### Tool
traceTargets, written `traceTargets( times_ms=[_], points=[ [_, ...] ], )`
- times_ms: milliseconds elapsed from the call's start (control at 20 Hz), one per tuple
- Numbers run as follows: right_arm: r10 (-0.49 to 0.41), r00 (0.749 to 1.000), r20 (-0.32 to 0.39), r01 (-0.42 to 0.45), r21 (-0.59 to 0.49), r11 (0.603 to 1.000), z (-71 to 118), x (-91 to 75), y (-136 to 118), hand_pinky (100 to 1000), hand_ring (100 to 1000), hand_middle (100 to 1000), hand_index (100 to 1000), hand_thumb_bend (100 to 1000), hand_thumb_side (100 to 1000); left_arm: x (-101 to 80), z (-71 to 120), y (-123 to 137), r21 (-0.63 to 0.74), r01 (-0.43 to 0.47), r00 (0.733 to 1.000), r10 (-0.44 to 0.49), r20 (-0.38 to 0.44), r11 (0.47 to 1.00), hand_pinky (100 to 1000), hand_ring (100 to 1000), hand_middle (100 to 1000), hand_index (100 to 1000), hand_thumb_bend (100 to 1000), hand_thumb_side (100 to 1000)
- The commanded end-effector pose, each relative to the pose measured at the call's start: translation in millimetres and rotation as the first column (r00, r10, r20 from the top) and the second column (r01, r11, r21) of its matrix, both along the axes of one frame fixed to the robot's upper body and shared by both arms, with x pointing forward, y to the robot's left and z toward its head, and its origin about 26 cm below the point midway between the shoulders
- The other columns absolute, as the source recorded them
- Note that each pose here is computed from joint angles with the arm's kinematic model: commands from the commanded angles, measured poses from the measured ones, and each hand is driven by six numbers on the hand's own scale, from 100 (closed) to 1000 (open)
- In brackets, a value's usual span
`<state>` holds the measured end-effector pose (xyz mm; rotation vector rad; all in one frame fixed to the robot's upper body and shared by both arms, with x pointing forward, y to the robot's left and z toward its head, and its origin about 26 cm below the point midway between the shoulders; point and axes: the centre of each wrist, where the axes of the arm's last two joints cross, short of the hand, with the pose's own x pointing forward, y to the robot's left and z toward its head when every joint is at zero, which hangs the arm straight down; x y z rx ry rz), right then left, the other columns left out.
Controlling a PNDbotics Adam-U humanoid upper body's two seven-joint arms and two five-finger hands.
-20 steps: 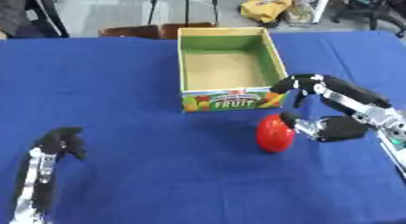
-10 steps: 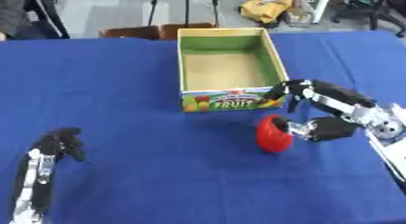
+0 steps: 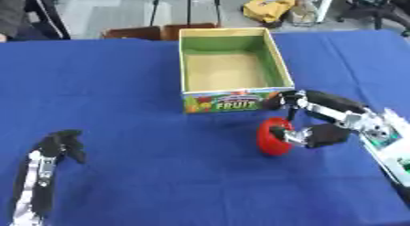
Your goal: Pick up objects on the table and place them in the box.
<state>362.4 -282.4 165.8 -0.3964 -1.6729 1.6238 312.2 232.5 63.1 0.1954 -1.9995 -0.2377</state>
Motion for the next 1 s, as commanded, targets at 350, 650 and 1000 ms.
traceTargets(
  times_ms=[350, 650, 1000],
  points=[
    [0.017, 0.999, 0.027, -0.014, -0.102, 0.995, 6.5, 1.5, -3.5, 616, 844, 834, 896, 305, 856, -0.2, 6.0, 0.5, 0.003, 0.007, 1.0, -0.007, 0.02, 1.0, 560, 383, 464, 685, 624, 983],
    [0.032, 0.999, 0.014, -0.029, -0.153, 0.988, 2.3, 1.7, -2.3, 617, 841, 836, 899, 319, 870, -0.3, 5.8, 0.3, 0.003, 0.008, 1.0, -0.008, 0.019, 1.0, 559, 383, 464, 684, 624, 983],
    [0.02, 0.999, -0.043, -0.028, -0.201, 0.979, -14.3, 6.2, -5.4, 597, 832, 836, 903, 288, 878, -0.2, 5.8, 0.0, 0.003, 0.009, 1.0, -0.009, 0.019, 1.0, 559, 383, 464, 684, 625, 983]
  ],
)
